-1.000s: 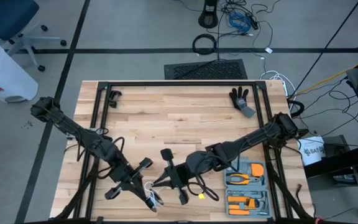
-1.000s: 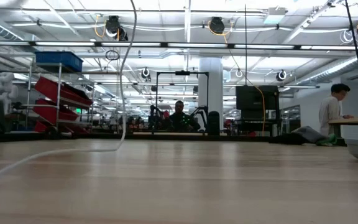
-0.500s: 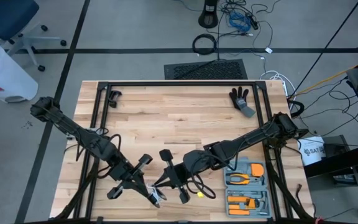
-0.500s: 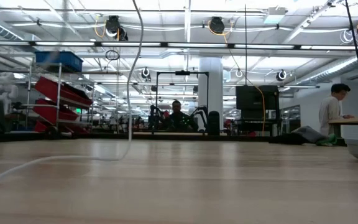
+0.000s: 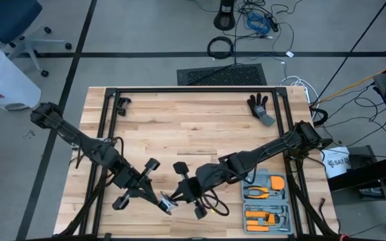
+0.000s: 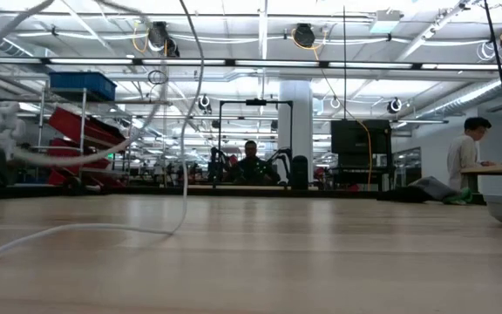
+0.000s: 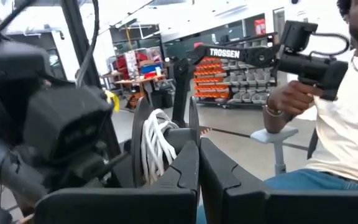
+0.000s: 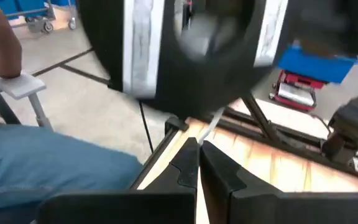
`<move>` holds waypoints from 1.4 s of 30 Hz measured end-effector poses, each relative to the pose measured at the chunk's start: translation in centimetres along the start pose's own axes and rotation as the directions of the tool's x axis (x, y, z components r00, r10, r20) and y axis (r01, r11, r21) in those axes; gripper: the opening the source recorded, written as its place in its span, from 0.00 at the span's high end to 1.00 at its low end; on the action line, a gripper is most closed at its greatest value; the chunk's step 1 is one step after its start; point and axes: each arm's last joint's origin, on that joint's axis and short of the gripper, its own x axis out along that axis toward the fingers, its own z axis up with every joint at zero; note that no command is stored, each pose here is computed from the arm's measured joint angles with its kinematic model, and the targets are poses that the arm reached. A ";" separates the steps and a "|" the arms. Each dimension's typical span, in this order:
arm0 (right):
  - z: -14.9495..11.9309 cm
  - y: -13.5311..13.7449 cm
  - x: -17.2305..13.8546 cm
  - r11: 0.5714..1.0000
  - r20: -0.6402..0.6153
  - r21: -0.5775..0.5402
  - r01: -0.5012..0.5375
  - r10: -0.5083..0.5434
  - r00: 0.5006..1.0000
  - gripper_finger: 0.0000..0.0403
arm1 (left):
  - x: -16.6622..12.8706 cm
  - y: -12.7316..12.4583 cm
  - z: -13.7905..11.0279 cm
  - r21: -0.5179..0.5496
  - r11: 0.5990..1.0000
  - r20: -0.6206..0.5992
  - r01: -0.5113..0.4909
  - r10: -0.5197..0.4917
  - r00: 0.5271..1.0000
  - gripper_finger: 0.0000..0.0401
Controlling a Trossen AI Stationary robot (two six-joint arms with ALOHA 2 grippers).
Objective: Coil cords
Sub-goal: Coil the white cable wire onto the spool
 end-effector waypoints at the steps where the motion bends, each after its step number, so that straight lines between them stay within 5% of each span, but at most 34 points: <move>1: -0.2 0.0 0.0 1.000 -0.017 0.002 -0.001 0.001 1.000 1.00 | -0.1 -0.1 0.2 0.000 1.000 0.005 -0.001 0.001 1.000 1.00; 12: -1.6 -0.2 -0.6 0.998 -0.194 0.056 0.021 -0.009 0.981 1.00 | -2.8 -1.0 1.4 -0.005 0.987 -0.140 -0.159 0.157 0.978 1.00; 24: -2.0 -0.1 -2.4 0.987 -0.333 0.114 0.112 -0.068 0.940 0.92 | -3.7 -1.6 2.3 -0.022 0.970 -0.146 -0.240 0.235 0.961 1.00; 29: -2.8 0.8 -2.7 0.959 -0.421 0.075 0.272 -0.217 0.881 0.85 | -3.8 -1.5 2.2 -0.041 0.963 -0.158 -0.265 0.256 0.954 1.00; 35: -3.8 1.6 -1.8 0.920 -0.318 0.004 0.392 -0.370 0.873 0.81 | -3.8 -1.5 2.2 -0.043 0.962 -0.155 -0.270 0.260 0.953 1.00; 42: -9.1 0.8 -0.3 0.895 -0.145 -0.084 0.437 -0.445 0.884 0.82 | -4.4 -1.4 2.9 -0.091 0.959 -0.118 -0.267 0.256 0.959 1.00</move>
